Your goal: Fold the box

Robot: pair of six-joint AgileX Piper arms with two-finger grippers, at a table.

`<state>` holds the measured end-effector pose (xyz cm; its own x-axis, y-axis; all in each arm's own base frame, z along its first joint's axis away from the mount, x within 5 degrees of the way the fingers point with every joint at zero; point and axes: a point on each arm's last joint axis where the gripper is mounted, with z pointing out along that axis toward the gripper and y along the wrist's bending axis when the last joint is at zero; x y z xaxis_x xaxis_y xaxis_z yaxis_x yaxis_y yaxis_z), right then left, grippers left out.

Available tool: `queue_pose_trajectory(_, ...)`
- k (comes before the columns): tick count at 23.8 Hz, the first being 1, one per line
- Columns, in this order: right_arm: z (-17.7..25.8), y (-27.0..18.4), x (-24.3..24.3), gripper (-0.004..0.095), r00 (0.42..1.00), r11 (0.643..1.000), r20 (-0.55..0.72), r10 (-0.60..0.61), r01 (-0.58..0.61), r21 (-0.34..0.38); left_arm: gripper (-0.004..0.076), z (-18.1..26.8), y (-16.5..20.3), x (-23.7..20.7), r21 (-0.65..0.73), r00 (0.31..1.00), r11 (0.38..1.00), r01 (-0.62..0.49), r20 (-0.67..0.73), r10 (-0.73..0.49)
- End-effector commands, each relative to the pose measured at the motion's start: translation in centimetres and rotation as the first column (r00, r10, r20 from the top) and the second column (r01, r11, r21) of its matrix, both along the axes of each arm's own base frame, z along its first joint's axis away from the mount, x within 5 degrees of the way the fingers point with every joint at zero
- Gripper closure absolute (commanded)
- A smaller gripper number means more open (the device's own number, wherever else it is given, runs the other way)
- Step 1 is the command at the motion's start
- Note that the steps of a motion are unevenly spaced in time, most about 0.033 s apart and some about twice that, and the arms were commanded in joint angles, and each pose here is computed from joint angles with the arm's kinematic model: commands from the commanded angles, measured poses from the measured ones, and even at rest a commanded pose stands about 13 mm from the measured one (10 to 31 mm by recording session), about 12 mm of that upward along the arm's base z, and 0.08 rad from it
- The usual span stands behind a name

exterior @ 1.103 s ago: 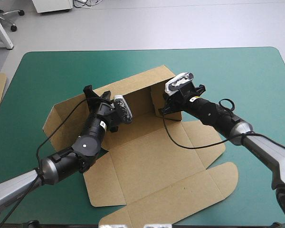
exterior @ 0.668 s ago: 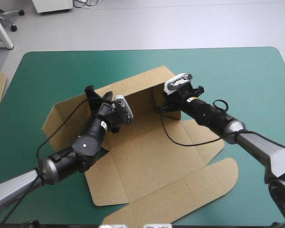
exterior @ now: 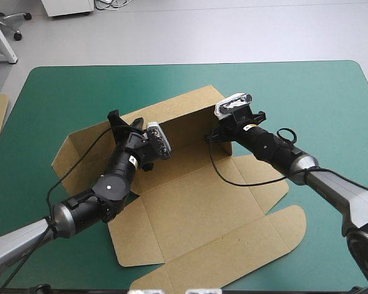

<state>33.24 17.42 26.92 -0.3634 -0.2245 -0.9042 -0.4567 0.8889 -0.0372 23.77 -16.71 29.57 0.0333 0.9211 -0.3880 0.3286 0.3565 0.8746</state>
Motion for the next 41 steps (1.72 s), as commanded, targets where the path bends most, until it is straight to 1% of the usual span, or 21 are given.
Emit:
queue_pose_trajectory(1,2.2,0.1,-0.4,0.0922,0.998,1.000,0.056,0.010,-0.012,0.025,0.0728,2.1,0.0,-0.2,0.000,0.997,1.000,0.018,0.074,-0.018)
queue_pose_trajectory(2,2.2,0.1,-0.4,0.0922,0.998,1.000,0.056,0.010,-0.012,0.025,0.0706,2.1,-0.1,-0.2,0.009,0.997,1.000,0.027,0.074,-0.027)
queue_pose_trajectory(4,2.2,0.1,-0.4,0.0922,0.998,1.000,0.056,0.010,-0.012,0.025,0.0622,2.1,-0.7,-0.7,0.042,0.995,0.997,0.062,0.078,-0.065)
queue_pose_trajectory(7,2.2,0.1,-0.4,0.0922,0.999,0.999,0.053,0.005,-0.007,0.032,0.0459,2.1,-1.8,-1.6,0.048,0.991,0.994,0.099,0.083,-0.103)
queue_pose_trajectory(8,2.2,0.1,-0.4,0.0922,0.999,0.999,0.051,0.003,-0.005,0.036,0.0437,2.1,-1.9,-1.8,0.047,0.991,0.994,0.099,0.085,-0.103)
queue_pose_trajectory(10,2.2,0.1,-0.4,0.0922,0.999,0.999,0.051,0.003,-0.005,0.036,0.0419,2.2,-2.2,-2.2,0.052,0.990,0.994,0.094,0.097,-0.098)
queue_pose_trajectory(17,2.3,0.0,-0.3,0.0922,0.998,0.999,0.057,-0.005,0.003,0.041,0.0420,2.4,-3.9,-4.9,0.038,0.990,0.996,0.078,0.112,-0.082)
queue_pose_trajectory(22,2.3,0.0,-0.3,0.0922,0.999,0.999,0.054,-0.009,0.006,0.047,0.0420,2.8,-4.6,-7.1,0.046,0.987,0.998,0.038,0.157,-0.044)
queue_pose_trajectory(24,2.3,0.1,-0.3,0.0922,0.999,0.999,0.053,-0.008,0.005,0.047,0.0435,2.9,-4.8,-7.9,0.028,0.990,1.000,0.009,0.141,-0.013)
queue_pose_trajectory(25,2.3,0.1,-0.4,0.0922,0.999,0.999,0.050,-0.007,0.004,0.048,0.0465,2.8,-4.8,-8.2,0.016,0.992,1.000,-0.009,0.124,0.007)
queue_pose_trajectory(26,2.2,0.1,-0.4,0.0922,0.999,0.999,0.049,-0.006,0.003,0.048,0.0518,2.9,-4.8,-8.5,0.005,0.994,1.000,-0.026,0.108,0.025)
queue_pose_trajectory(27,2.2,0.1,-0.4,0.0922,0.999,0.999,0.045,-0.002,0.000,0.047,0.0574,3.0,-4.8,-8.6,-0.005,0.995,0.999,-0.039,0.097,0.039)
queue_pose_trajectory(28,2.2,0.1,-0.4,0.0922,0.999,0.999,0.042,0.001,-0.003,0.047,0.0650,3.3,-4.8,-8.8,-0.013,0.995,0.999,-0.048,0.092,0.049)
queue_pose_trajectory(29,2.1,0.2,-0.5,0.0922,0.999,0.999,0.035,0.007,-0.009,0.046,0.0731,4.1,-4.9,-8.9,-0.051,0.996,0.997,-0.049,0.068,0.053)
queue_pose_trajectory(30,2.1,0.2,-0.5,0.0922,0.999,0.999,0.031,0.010,-0.012,0.046,0.0727,4.6,-5.0,-9.0,-0.077,0.998,0.996,-0.048,0.041,0.051)
queue_pose_trajectory(31,2.1,0.2,-0.5,0.0922,1.000,0.999,0.025,0.016,-0.017,0.046,0.0727,5.7,-5.0,-9.2,-0.121,0.998,0.992,-0.047,-0.036,0.043)
queue_pose_trajectory(33,2.0,0.2,-0.5,0.0922,1.000,0.999,0.023,0.017,-0.018,0.045,0.0727,7.7,-5.2,-9.6,-0.165,0.989,0.985,-0.051,-0.147,0.026)
queue_pose_trajectory(36,1.9,0.3,-0.7,0.0922,0.999,0.999,0.008,0.031,-0.031,0.044,0.0727,10.3,-4.9,-9.7,-0.199,0.978,0.977,-0.073,-0.208,0.031)
queue_pose_trajectory(39,1.8,0.4,-0.7,0.0922,0.999,0.998,-0.005,0.042,-0.042,0.043,0.0727,12.2,-3.5,-7.8,-0.254,0.963,0.955,-0.151,-0.255,0.084)
queue_pose_trajectory(41,1.8,0.4,-0.8,0.0922,0.999,0.998,-0.009,0.046,-0.045,0.043,0.0727,13.6,-1.3,-5.2,-0.320,0.944,0.915,-0.244,-0.293,0.149)
